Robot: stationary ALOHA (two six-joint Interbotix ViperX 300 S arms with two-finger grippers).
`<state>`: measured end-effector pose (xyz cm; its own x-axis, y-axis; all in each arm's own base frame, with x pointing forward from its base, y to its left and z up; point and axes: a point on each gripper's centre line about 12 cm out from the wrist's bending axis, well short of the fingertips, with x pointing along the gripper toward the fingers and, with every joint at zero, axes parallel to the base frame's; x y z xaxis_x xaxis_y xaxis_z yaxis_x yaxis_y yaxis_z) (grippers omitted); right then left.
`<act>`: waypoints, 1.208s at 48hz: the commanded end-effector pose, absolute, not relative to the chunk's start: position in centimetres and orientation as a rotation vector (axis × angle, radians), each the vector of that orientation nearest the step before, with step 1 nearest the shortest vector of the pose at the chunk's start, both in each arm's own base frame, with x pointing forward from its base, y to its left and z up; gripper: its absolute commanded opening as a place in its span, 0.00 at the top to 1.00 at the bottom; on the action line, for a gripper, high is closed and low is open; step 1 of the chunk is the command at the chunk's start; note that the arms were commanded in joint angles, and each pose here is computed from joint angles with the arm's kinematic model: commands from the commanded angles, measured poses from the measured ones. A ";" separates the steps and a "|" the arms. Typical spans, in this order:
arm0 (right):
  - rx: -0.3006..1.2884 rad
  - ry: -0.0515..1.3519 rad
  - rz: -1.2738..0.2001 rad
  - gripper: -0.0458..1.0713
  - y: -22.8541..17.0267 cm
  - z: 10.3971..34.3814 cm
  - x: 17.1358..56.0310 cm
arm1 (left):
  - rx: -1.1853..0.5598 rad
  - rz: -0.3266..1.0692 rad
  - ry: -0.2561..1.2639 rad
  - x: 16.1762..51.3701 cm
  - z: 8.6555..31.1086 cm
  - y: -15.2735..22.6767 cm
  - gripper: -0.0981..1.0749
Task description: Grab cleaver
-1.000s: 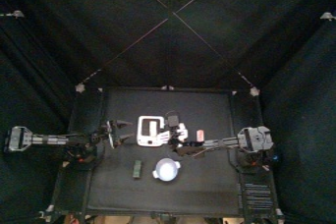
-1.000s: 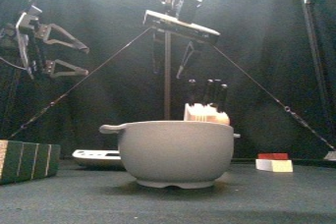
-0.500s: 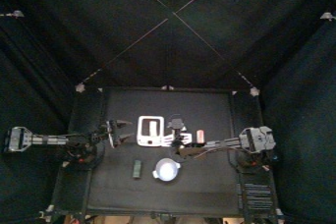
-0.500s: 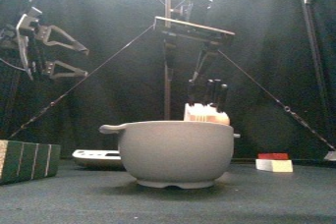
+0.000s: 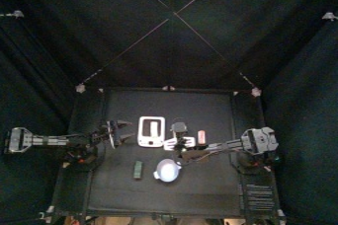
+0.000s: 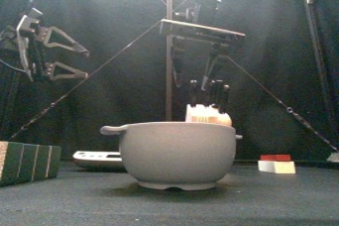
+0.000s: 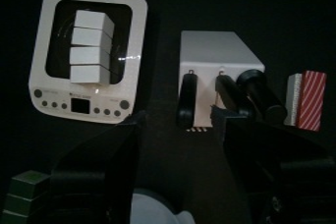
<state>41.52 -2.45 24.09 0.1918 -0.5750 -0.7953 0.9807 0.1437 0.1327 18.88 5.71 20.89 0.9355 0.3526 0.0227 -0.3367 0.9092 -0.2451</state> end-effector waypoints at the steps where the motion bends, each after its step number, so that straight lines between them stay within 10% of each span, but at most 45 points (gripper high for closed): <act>1: 0.787 0.623 -1.234 0.17 -2.8 26.2 41.0 | -0.236 0.357 -0.082 19.0 21.3 5.8 0.03; 58: 0.736 0.624 -1.237 0.26 -3.2 25.8 40.8 | -0.236 0.359 -0.081 19.0 21.3 5.8 0.03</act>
<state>41.17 -2.96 23.75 0.1817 -0.6013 -0.7781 0.9814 0.1608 0.1049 18.82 5.79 20.84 0.9339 0.3569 0.0212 -0.3412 0.9075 -0.2448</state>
